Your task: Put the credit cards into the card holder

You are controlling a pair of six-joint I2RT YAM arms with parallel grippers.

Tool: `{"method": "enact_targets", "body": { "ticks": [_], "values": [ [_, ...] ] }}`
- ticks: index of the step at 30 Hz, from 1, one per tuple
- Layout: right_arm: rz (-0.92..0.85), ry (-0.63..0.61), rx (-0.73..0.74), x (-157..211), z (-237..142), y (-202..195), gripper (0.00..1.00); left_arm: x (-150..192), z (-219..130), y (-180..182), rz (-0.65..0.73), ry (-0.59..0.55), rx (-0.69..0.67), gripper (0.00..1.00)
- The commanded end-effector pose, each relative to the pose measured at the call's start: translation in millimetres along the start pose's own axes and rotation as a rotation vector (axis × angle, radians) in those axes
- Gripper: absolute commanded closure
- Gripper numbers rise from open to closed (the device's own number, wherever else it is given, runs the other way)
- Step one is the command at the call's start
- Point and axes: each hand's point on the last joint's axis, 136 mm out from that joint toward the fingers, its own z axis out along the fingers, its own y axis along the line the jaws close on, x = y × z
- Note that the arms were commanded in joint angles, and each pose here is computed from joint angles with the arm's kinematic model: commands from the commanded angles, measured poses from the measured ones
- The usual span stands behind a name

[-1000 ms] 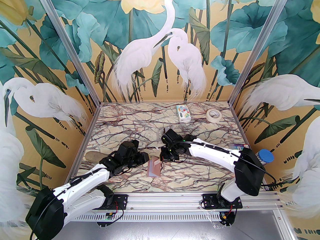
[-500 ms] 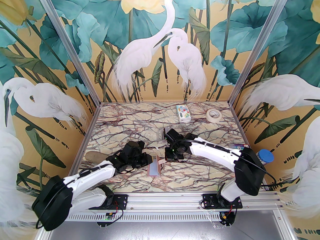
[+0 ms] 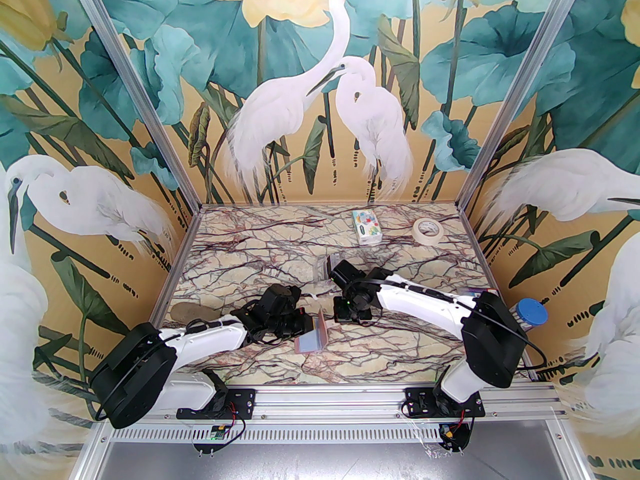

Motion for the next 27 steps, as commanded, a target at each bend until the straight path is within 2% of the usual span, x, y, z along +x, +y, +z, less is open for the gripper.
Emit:
{"method": "enact_targets", "body": {
  "ticks": [1,9,11,13,17,21,27],
  "values": [
    [0.011,0.01,0.111,3,11,-24,1.0,-2,4,-2,-0.001,-0.005,0.007,0.95],
    [0.025,0.029,0.168,5,25,-36,0.98,0,10,10,-0.013,-0.002,-0.032,0.97],
    [0.026,0.034,0.175,6,28,-38,0.91,1,10,13,-0.016,-0.001,-0.038,0.97],
    [0.027,0.033,0.172,6,29,-38,0.8,2,11,16,-0.02,0.002,-0.051,0.97],
    [0.022,0.016,0.153,5,25,-35,0.69,2,12,19,-0.021,0.004,-0.061,0.98],
    [0.011,-0.035,0.107,-5,7,-23,0.65,1,13,19,-0.023,0.005,-0.063,0.98],
    [-0.031,-0.156,-0.042,-22,-44,11,0.64,1,13,19,-0.021,0.006,-0.064,0.99]
  ]
}}
